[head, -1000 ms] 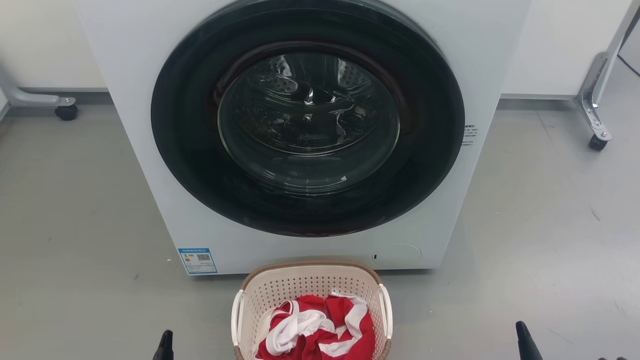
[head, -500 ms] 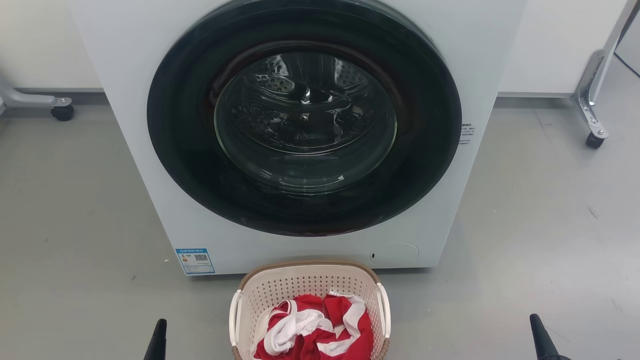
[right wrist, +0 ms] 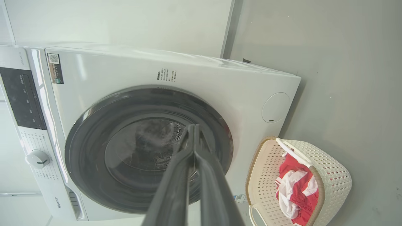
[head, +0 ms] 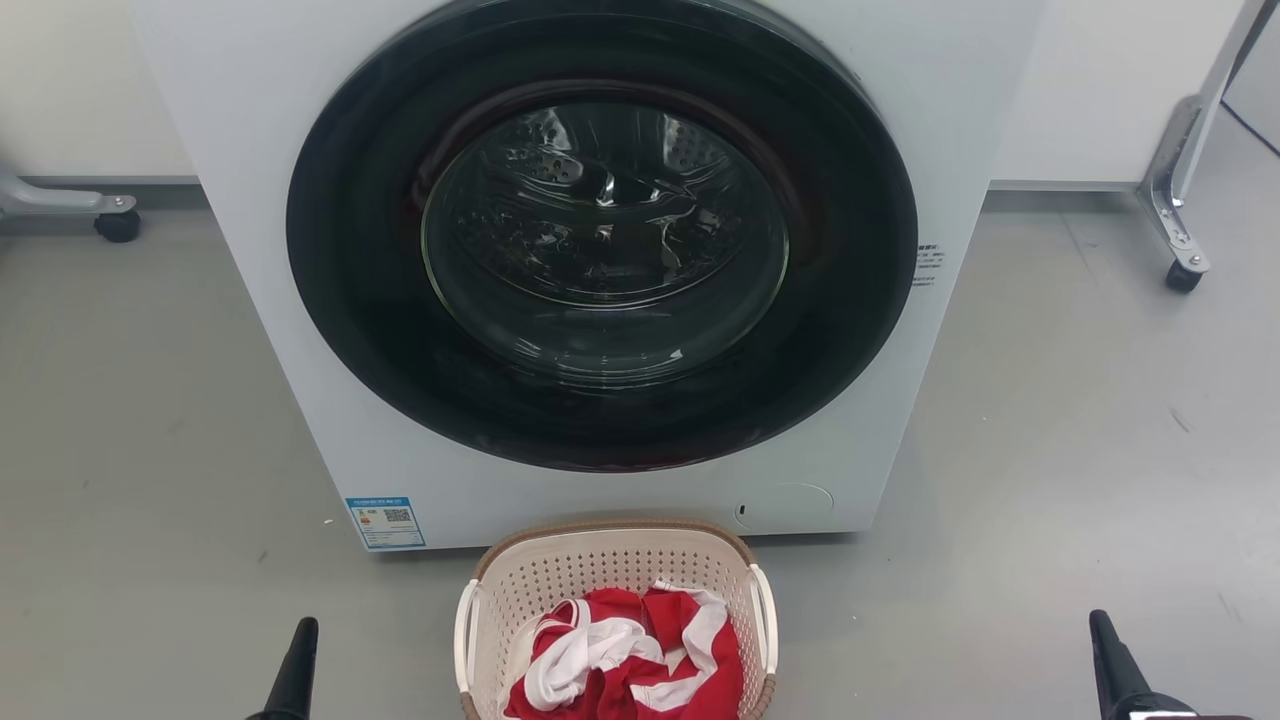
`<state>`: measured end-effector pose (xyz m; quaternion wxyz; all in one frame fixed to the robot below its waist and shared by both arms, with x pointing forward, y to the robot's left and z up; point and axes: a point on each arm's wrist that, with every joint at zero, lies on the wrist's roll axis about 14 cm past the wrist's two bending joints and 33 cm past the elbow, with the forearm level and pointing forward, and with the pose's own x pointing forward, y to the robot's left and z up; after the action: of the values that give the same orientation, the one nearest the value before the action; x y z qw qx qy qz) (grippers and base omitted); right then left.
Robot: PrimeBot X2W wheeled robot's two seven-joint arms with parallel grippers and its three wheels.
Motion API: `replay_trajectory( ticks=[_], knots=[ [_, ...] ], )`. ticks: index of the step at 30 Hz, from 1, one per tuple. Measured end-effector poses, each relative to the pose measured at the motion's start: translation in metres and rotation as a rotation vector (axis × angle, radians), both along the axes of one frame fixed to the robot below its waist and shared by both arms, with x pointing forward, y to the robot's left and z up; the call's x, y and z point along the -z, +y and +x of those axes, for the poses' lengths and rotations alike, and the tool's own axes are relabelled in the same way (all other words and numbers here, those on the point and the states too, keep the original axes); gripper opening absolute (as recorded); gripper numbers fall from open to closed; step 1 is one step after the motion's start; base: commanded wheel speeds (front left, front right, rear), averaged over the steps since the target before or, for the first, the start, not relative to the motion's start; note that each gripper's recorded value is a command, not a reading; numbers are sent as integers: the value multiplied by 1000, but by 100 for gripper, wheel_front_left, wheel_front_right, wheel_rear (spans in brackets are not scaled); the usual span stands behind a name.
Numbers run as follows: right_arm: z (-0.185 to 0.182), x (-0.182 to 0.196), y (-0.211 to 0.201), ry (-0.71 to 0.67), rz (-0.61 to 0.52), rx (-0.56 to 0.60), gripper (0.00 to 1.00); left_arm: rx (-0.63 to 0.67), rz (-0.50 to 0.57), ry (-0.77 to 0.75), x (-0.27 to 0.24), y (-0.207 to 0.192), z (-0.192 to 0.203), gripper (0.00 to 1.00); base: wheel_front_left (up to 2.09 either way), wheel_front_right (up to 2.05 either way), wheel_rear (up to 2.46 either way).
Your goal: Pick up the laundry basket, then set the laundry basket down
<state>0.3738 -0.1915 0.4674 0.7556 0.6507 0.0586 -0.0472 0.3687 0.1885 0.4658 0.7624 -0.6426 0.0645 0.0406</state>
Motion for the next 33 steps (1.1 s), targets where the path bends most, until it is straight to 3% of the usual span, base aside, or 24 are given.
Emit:
replay_trajectory(
  ticks=[13, 33],
  knots=[
    [6, -13, -14, -63, 149, 43, 0, -20, -169, -58, -13, 3, 10, 0, 0, 0, 0],
    [7, -15, -13, -68, 149, 42, 0, -21, -173, -57, -13, 2, 10, 0, 0, 0, 0]
  ],
)
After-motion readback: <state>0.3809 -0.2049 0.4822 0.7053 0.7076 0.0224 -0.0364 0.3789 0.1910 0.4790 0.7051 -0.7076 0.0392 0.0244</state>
